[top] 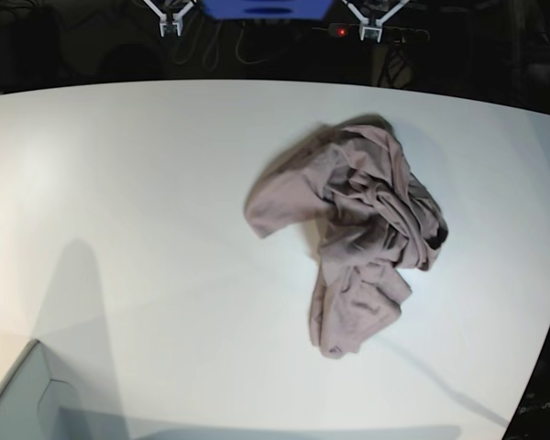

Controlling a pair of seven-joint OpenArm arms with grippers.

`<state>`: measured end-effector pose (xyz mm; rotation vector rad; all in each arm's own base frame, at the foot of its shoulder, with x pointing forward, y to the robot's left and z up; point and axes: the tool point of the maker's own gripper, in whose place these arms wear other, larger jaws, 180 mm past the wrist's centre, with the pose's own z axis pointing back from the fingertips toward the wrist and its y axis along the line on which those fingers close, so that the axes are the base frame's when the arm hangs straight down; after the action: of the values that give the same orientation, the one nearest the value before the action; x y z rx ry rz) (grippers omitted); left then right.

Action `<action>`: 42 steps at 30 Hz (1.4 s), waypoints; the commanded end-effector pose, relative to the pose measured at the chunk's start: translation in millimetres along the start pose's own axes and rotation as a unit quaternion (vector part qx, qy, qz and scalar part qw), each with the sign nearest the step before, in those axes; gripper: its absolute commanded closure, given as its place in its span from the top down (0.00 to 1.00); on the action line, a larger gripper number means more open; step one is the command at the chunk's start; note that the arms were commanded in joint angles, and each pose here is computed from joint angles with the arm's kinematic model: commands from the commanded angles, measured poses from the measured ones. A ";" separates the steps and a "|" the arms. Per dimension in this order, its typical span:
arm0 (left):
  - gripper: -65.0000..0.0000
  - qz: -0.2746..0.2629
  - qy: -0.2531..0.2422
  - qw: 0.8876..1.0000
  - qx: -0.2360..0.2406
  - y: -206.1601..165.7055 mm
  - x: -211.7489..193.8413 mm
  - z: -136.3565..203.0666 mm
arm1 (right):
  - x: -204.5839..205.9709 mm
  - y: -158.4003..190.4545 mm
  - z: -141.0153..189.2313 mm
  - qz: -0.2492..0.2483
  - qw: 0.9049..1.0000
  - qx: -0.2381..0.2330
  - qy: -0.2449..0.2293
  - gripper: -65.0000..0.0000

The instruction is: Layout the t-shirt on the table in an organized manner, then fold the t-shirt properly

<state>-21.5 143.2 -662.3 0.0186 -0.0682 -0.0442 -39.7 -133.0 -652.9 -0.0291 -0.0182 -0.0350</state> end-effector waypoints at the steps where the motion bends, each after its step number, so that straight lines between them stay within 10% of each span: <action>1: 0.00 0.000 -0.003 1.000 0.008 8.9 0.7 0.3 | 0.6 1.6 2.4 -0.001 1.000 0.007 -0.010 0.00; 29: 0.00 0.000 0.033 0.999 0.012 13.5 -7.3 0.7 | -6.4 1.1 4.7 0.001 0.999 0.007 0.051 0.00; 42: 0.00 0.065 -0.137 0.988 0.002 53.4 15.7 83.2 | 34.7 -17.8 112.4 0.017 0.994 -0.007 -0.109 0.00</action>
<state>-15.0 196.5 -579.5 0.0166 -0.3186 0.0898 -5.4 -145.6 -540.8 -0.0424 -0.2321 -0.0043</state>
